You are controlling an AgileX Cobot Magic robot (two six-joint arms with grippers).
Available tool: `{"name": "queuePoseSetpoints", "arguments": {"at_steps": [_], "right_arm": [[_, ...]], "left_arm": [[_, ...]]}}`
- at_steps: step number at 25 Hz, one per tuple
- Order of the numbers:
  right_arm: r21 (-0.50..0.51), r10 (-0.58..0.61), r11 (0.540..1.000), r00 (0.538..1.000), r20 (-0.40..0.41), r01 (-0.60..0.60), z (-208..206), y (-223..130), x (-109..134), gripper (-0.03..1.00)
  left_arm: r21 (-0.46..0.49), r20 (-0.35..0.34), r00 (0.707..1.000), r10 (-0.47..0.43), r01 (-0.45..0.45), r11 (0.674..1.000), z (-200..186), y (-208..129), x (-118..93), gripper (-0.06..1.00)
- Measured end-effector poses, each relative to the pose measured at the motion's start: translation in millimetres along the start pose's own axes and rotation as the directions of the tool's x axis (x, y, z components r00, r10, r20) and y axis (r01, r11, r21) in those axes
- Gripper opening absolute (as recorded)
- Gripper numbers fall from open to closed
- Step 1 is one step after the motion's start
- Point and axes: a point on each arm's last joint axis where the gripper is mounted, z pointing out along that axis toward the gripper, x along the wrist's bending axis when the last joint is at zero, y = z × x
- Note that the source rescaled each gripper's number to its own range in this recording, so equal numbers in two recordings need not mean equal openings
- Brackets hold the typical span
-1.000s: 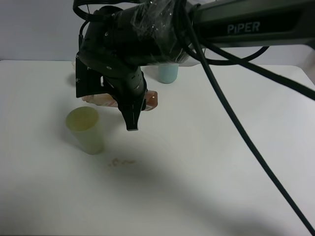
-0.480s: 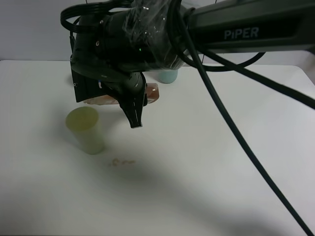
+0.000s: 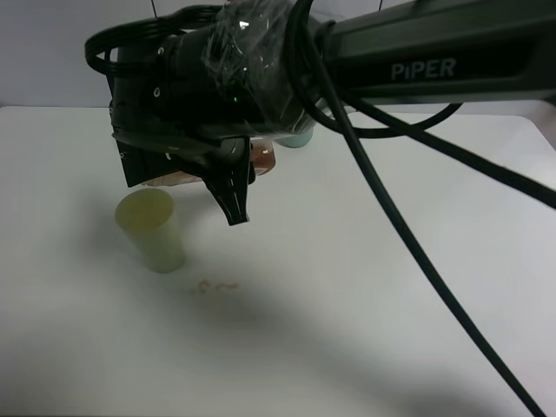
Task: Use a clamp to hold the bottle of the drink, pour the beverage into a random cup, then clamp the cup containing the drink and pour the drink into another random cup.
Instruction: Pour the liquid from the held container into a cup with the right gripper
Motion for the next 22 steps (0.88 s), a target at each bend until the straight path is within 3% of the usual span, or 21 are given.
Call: {"name": "queuePoseSetpoints", "arguments": {"at_steps": [22], "right_arm": [[-0.003,-0.043,0.999,0.997,0.062,0.043,-2.9,3.5,-2.9,0.00]], "left_arm": [[0.000,0.000,1.000,0.000,0.000,1.000,0.0,0.0,0.0,1.00]]}}
